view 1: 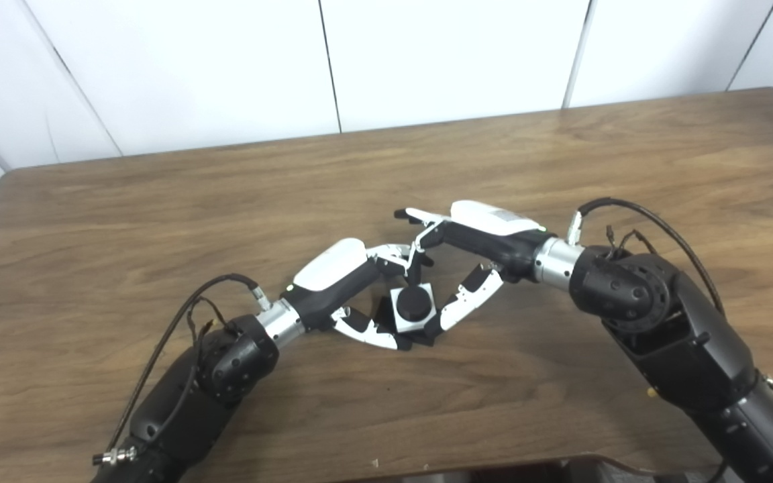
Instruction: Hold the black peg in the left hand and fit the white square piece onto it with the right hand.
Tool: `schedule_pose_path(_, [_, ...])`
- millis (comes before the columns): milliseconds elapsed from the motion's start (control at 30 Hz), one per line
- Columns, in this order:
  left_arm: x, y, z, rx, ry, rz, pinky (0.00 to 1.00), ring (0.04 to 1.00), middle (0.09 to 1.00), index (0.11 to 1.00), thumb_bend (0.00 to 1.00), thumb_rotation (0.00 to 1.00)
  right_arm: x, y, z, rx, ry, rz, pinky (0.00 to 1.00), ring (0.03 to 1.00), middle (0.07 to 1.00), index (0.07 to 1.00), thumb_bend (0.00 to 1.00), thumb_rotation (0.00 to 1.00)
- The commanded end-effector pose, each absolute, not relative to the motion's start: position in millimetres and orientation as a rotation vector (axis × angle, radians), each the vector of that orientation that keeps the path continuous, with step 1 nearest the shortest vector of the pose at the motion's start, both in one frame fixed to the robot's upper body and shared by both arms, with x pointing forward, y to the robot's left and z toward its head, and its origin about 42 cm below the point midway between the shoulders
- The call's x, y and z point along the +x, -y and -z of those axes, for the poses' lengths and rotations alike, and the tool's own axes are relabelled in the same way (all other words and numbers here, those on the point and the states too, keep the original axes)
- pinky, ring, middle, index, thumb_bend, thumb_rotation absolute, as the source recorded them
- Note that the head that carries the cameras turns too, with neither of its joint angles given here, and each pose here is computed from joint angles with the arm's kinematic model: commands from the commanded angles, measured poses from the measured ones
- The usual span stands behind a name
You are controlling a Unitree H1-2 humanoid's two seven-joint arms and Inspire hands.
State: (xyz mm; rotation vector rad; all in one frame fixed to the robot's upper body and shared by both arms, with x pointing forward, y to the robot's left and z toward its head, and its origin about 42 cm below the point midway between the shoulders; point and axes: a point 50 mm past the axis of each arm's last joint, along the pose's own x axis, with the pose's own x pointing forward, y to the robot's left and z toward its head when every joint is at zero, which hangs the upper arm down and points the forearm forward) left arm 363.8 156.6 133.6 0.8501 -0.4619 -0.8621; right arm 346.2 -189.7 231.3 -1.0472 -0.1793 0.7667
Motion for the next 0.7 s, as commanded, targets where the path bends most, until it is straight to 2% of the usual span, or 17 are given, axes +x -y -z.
schedule_pose_path(0, [353,-165,-104,0.946,0.335,0.959,0.79,0.883,0.843,0.492,0.52,0.08,352,197,-251,-1.055,0.256,-0.707,0.89,0.96,0.989,0.968,0.99,0.43])
schedule_pose_path(100, [353,-165,-103,0.943,0.334,0.958,0.79,0.882,0.843,0.492,0.52,0.08,352,204,-255,-1.04,0.248,-0.679,0.85,0.96,0.994,0.966,0.99,0.46])
schedule_pose_path(233, [352,-166,-104,0.944,0.33,0.956,0.79,0.881,0.845,0.492,0.52,0.08,352,216,-265,-1.004,0.249,-0.626,0.85,0.956,0.987,0.965,0.97,0.44])
schedule_pose_path(400, [352,-169,-103,0.937,0.325,0.957,0.79,0.88,0.846,0.492,0.52,0.08,355,235,-281,-0.968,0.294,-0.544,0.75,0.923,0.962,0.939,0.98,0.44])
schedule_pose_path(667, [353,-174,-102,0.945,0.313,0.953,0.79,0.879,0.844,0.492,0.52,0.08,352,265,-295,-0.94,0.285,-0.446,0.74,0.911,0.954,0.943,0.94,0.4])
